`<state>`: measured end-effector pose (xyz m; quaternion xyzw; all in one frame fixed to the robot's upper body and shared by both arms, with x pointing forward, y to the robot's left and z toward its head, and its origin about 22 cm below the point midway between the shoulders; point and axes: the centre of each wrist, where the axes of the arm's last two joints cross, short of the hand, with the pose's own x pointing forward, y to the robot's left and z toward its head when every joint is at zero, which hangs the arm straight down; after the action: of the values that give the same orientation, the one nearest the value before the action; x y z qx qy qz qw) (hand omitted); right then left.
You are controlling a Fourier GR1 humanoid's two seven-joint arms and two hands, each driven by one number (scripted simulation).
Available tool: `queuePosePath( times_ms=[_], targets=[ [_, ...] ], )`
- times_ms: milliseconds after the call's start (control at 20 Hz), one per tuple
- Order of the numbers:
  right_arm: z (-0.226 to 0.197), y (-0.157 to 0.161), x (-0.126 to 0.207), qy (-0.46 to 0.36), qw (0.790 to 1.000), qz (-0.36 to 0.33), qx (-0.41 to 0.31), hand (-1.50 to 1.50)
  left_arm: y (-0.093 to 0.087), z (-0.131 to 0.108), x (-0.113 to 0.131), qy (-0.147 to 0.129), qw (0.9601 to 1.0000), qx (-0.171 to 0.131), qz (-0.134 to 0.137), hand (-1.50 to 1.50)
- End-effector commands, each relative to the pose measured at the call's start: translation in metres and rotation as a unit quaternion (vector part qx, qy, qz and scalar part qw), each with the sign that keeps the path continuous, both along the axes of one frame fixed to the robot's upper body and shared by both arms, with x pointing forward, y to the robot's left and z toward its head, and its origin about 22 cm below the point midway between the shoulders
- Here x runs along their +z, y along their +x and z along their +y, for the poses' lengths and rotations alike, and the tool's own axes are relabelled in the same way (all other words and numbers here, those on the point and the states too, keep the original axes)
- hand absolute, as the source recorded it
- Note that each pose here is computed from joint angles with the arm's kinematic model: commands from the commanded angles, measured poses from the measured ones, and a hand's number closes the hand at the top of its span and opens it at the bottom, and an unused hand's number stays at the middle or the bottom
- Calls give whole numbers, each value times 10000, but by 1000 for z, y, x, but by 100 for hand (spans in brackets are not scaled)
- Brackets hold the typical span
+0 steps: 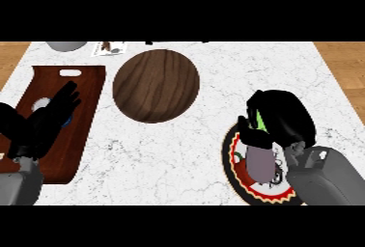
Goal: Pick the eggplant from the plate and place it in the bowl
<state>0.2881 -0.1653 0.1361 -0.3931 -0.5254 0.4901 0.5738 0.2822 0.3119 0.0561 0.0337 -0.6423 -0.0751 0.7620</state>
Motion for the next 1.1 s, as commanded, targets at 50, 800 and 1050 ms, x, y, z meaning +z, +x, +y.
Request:
queuePosePath(
  times_ms=[50,800,1050],
  targets=[
    [9,-54,70,-149,9989,-440,-30,150,-5,-9,-1,-29,9999,-153,-1,0],
    [111,-30,140,1178,9912,-587,144,150,17,-25,6,-37,9994,-347,-74,0],
    [132,7,137,1230,9878,-952,8,150,8,-16,-2,-84,9994,-315,-61,0]
  ],
)
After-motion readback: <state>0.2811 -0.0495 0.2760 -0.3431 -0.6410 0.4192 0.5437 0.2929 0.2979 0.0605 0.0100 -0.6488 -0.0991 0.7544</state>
